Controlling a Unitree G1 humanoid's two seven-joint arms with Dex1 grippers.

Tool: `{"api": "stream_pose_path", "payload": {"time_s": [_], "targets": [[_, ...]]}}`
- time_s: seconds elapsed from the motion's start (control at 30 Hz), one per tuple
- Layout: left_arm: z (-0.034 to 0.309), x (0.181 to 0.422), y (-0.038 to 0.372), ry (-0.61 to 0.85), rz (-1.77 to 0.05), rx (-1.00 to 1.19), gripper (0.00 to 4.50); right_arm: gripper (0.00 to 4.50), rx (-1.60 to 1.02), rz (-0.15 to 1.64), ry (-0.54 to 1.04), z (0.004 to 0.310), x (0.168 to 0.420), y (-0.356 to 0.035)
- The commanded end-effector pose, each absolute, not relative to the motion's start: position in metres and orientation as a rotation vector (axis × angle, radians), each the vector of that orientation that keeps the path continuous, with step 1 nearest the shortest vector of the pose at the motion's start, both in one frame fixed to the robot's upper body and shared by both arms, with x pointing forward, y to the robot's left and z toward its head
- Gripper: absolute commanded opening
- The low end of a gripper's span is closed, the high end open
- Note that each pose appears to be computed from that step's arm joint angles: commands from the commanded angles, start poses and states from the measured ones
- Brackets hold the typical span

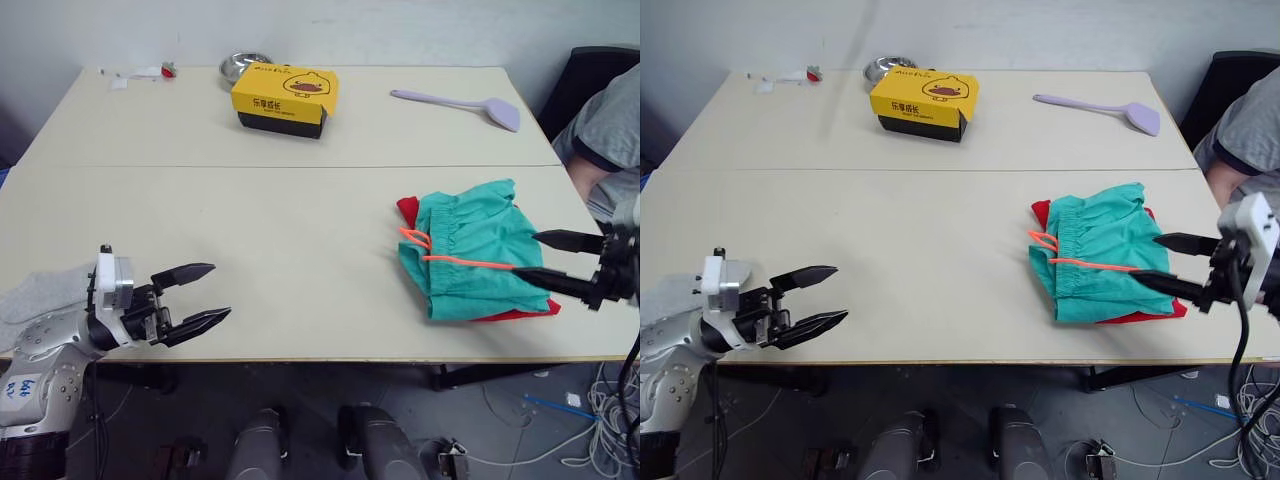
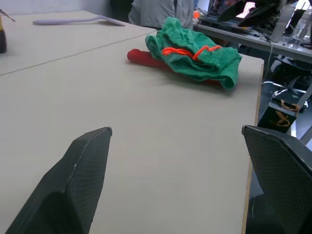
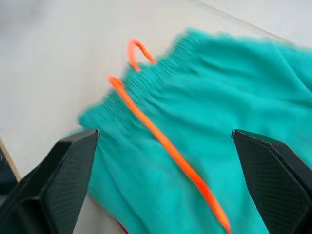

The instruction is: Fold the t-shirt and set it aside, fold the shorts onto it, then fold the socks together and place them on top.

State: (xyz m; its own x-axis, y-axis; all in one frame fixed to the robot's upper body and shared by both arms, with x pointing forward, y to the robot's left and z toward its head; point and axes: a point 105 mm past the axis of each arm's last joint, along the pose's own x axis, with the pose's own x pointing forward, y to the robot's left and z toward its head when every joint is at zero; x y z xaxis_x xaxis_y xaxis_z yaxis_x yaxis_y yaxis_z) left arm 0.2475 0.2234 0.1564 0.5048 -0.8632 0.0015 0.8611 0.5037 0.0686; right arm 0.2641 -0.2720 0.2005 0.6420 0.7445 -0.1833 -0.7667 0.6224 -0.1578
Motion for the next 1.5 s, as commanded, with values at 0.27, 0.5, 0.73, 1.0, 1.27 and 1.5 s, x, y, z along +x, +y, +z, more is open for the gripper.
{"api": "stream_pose_path", "payload": {"time_s": [0.27,0.5,0.73,1.0,1.27,1.5], "targets": [[0.148,0.206,0.305,-0.055,-0.546,0.135,4.50,4.49,-0.322,1.099,-0.225,0.167,0.235,-0.191],[0.124,0.148,0.366,0.006,-0.130,0.048,4.50,4.49,-0.179,1.259,-0.369,0.177,0.219,-0.143],[0.111,0.112,0.407,0.035,0.206,-0.076,4.50,4.49,-0.206,1.306,-0.410,0.179,0.212,-0.132],[0.138,0.157,0.397,0.105,0.075,0.052,4.50,4.49,-0.184,1.326,-0.416,0.180,0.213,-0.132],[0.133,0.194,0.412,0.473,-0.185,0.414,4.50,4.49,-0.167,1.331,-0.417,0.185,0.217,-0.130],[0.113,0.221,0.439,0.614,-0.226,0.462,4.50,4.49,-0.159,1.306,-0.412,0.190,0.220,-0.128]]}}
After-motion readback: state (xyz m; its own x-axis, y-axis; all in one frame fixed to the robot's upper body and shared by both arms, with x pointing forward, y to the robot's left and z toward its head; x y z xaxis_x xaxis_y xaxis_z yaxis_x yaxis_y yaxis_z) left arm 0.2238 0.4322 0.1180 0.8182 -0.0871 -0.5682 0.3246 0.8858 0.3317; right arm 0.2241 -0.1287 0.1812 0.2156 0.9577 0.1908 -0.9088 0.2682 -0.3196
